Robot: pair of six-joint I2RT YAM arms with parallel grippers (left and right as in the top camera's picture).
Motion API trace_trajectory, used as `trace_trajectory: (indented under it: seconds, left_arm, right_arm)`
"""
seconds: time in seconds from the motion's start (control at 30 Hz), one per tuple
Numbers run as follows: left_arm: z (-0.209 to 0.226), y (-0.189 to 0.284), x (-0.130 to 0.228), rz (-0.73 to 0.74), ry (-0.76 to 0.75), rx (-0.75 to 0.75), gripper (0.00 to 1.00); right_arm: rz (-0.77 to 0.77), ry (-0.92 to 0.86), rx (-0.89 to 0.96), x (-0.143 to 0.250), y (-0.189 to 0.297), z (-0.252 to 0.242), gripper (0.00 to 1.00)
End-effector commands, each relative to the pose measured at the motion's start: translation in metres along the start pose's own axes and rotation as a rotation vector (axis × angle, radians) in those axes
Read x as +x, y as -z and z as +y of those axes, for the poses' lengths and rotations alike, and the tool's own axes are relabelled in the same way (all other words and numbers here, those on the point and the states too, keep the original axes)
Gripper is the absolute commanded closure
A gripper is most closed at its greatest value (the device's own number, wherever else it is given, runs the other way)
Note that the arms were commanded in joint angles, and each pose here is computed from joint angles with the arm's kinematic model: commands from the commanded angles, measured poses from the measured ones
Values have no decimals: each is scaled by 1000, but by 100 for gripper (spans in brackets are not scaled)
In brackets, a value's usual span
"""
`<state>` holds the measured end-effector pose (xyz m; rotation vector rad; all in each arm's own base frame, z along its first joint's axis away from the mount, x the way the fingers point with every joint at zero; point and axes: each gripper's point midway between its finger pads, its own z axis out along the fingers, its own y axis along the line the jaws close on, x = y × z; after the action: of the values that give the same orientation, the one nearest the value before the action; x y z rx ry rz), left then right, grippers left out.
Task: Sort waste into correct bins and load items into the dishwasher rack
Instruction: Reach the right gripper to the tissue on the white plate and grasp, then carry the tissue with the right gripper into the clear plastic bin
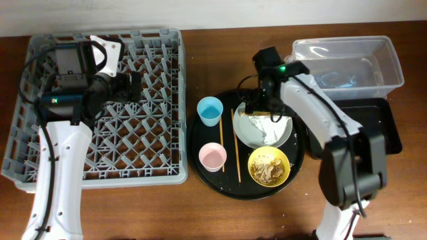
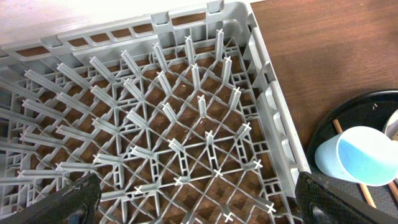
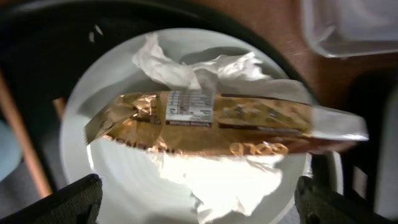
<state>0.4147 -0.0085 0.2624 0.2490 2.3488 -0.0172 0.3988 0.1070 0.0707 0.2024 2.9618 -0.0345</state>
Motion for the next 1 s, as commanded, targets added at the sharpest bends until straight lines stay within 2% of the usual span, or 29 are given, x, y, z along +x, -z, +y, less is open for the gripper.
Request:
trace_trajectory:
  seconds: [0.0,0.2,0.37,0.43,0.57,0.6,0.67,0.7,0.83,0.97]
  left_arm:
    - [-3,3,-9,-24,-14,13,0]
    - [-3,3,-9,-24,-14,13,0]
    - [-3,3,-9,-24,-14,13,0]
    - [-3,3,-9,-24,-14,13,0]
    - [-3,3,-9,-24,-14,13,0]
    - [-3,3,-9,-24,-14,13,0]
    - [-3,3,-9,-24,-14,13,0]
    - [-3,3,-9,-24,-14,13,0]
    - [-3,3,-9,-24,-14,13,0]
    - [-3,3,-9,-24,-14,13,0]
  right_arm:
    - [1,61,24,-6,-19,2,1]
    - [27,174,29,-3,-48,5,0]
    - [72,265,21,8,-65,5,15]
    - [76,285,19,10,-69,5,28]
    - [83,304,20,19,-80,2,50]
    - [93,305,23,24,-84,0,60]
    - [100,312,25,27,-86,-1,87]
    - [100,313,25,27,-86,-1,96]
    - [108,313,26,22,-74,0,96]
    - [101,312,24,5,-33,4,96]
